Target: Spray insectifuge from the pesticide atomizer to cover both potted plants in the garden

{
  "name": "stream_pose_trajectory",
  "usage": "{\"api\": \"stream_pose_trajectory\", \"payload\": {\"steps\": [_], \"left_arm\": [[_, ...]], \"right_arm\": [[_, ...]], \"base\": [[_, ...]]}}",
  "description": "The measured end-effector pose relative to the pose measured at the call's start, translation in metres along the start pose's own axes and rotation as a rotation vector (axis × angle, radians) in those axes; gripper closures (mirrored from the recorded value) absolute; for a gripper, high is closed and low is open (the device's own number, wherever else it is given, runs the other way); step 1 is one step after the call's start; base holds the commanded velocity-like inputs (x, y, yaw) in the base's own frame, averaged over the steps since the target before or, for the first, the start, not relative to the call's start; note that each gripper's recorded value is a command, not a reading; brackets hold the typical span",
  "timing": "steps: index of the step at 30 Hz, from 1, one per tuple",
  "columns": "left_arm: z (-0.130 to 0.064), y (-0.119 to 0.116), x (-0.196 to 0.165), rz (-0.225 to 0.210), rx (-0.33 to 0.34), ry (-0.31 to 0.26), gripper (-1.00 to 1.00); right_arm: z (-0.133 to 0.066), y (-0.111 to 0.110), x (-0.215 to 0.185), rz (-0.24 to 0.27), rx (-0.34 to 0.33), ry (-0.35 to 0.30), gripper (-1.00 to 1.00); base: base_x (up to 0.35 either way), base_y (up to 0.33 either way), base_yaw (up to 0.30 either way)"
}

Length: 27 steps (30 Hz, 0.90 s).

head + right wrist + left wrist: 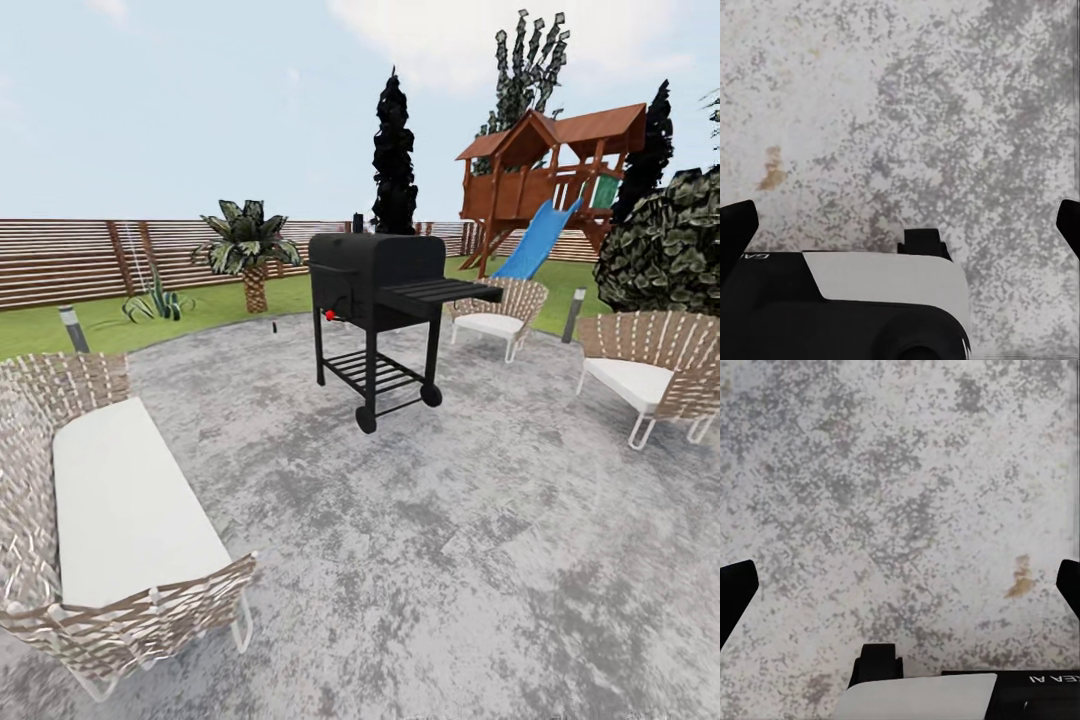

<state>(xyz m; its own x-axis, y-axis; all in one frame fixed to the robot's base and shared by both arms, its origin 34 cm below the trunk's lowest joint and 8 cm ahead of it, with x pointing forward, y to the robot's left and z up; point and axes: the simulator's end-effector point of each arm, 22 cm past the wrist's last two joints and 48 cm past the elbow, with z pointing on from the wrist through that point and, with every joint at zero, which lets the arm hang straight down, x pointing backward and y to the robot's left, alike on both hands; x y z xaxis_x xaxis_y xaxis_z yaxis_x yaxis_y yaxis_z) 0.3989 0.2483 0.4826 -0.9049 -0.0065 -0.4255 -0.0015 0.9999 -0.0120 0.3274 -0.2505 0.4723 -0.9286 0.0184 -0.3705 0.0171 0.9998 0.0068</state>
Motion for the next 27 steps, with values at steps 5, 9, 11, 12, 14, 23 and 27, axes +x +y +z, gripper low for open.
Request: {"api": "stream_pose_trajectory", "payload": {"steps": [5, 9, 11, 12, 14, 23, 27], "left_arm": [[0.0, 0.0002, 0.0, 0.0, 0.0, 0.0, -1.0], [0.0, 0.0, 0.0, 0.0, 0.0, 0.0, -1.0], [0.0, 0.0, 0.0, 0.0, 0.0, 0.0, -1.0], [0.0, 0.0, 0.0, 0.0, 0.0, 0.0, -1.0], [0.0, 0.0, 0.0, 0.0, 0.0, 0.0, -1.0], [0.0, 0.0001, 0.0, 0.0, 0.0, 0.0, -1.0], [0.0, 0.0, 0.0, 0.0, 0.0, 0.0, -1.0]], "right_arm": [[-0.0001, 0.0003, 0.0005, 0.0, -0.001, 0.001, -1.0], [-0.0001, 0.0004, 0.0004, 0.0, -0.002, 0.001, -1.0], [-0.0001, 0.0005, 0.0005, 0.001, -0.002, 0.001, -1.0], [-0.0001, 0.0005, 0.0006, 0.001, -0.002, 0.001, -1.0], [0.0, 0.0005, 0.0005, 0.001, -0.002, 0.001, -1.0], [0.0, 0.0002, -0.0008, 0.0, -0.002, -0.003, -1.0], [0.0, -0.0004, -0.0005, -0.001, -0.001, -0.003, -1.0]], "base": [[0.0, 0.0, -0.269], [0.0, 0.0, -0.269], [0.0, 0.0, -0.269], [0.0, 0.0, -0.264], [0.0, 0.0, -0.226], [0.0, 0.0, -0.049], [0.0, 0.0, -0.004]]}}
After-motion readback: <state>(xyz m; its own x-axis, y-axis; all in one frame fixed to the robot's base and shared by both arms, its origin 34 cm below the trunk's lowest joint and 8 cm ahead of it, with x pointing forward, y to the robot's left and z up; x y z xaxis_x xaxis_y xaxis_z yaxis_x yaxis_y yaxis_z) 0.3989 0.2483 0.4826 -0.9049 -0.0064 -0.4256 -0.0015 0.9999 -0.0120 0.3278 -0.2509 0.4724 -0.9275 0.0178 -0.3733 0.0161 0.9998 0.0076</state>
